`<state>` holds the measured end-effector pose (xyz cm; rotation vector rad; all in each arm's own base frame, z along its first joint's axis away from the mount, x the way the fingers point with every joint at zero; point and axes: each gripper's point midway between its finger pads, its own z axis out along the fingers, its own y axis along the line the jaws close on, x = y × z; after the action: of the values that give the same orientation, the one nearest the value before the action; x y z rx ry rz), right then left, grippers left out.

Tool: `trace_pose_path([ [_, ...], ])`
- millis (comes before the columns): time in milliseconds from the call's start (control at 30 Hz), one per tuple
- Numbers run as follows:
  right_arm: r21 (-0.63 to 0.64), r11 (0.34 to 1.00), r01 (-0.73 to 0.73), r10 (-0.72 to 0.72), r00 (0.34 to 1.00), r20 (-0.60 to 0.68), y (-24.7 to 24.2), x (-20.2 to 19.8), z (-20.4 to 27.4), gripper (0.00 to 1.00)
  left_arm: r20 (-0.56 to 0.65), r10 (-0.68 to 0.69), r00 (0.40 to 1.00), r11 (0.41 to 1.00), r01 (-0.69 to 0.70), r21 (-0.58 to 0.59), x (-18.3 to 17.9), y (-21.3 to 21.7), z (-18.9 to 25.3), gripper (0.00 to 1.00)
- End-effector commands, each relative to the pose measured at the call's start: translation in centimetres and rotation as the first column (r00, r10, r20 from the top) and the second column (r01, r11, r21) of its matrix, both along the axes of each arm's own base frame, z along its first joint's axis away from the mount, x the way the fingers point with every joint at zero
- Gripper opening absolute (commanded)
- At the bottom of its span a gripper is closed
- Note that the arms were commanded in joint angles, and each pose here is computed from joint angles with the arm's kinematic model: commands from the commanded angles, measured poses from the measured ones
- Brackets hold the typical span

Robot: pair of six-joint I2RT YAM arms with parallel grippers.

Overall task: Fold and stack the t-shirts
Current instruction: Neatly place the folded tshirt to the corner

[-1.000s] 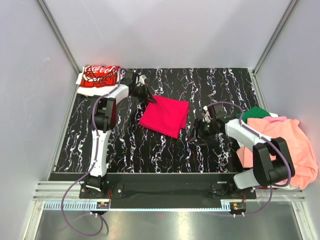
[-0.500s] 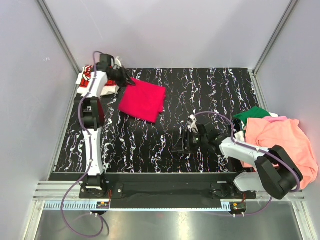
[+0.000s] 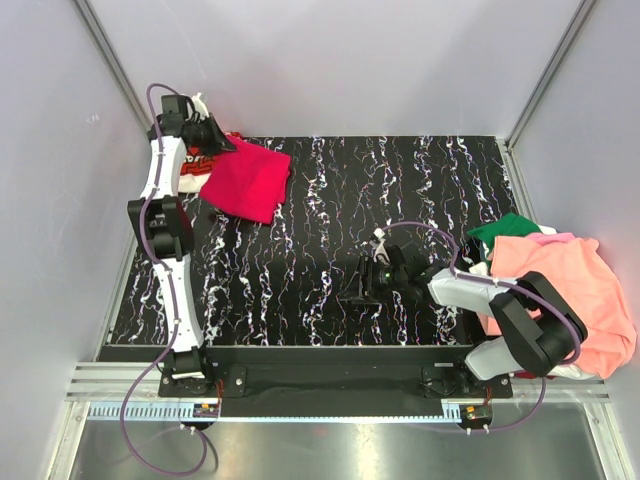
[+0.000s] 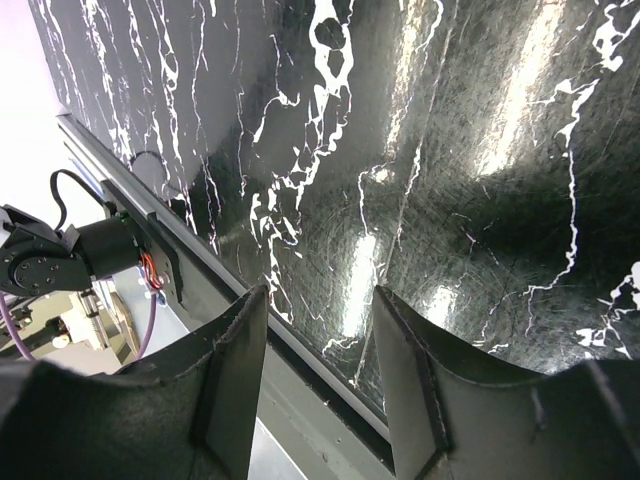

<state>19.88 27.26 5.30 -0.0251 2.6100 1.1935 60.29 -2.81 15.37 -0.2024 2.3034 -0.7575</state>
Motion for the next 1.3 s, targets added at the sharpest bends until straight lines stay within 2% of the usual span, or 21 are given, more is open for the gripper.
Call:
trace_pose_path([
  [0, 0.041, 0.999, -0.009, 0.007, 0.998, 0.055, 1.3, 1.3, 1.5, 0.53, 0.347, -0.002, 0.938, 0.993, -0.038, 0.108, 2.0, 1.2, 11.9, 0.0],
  [233, 0.039, 0.999, -0.02, 0.018, 0.999, 0.046, 1.5, 1.4, 1.2, 0.53, 0.482, 0.057, 0.874, 0.969, -0.165, 0.185, 3.7, 4.3, 14.9, 0.0],
  [533, 0.031, 0.999, -0.023, 0.022, 0.999, 0.034, 1.6, 1.5, 0.9, 0.53, 0.6, 0.09, 0.795, 0.957, -0.236, 0.168, 4.0, 6.5, 19.7, 0.0],
  [767, 0.032, 0.999, -0.025, 0.024, 0.999, 0.034, 1.7, 1.6, 0.9, 0.53, 0.591, 0.11, 0.799, 0.948, -0.263, 0.179, 4.4, 8.6, 18.7, 0.0],
  [1100, 0.026, 0.999, -0.027, 0.026, 0.999, 0.027, 1.7, 1.6, 0.7, 0.53, 0.624, 0.155, 0.766, 0.936, -0.315, 0.154, 5.6, 11.8, 18.3, 0.0],
  [1267, 0.023, 0.999, -0.023, 0.023, 0.999, 0.023, 1.7, 1.7, 0.7, 0.54, 0.615, 0.172, 0.769, 0.932, -0.33, 0.152, 6.8, 13.0, 16.1, 0.02],
])
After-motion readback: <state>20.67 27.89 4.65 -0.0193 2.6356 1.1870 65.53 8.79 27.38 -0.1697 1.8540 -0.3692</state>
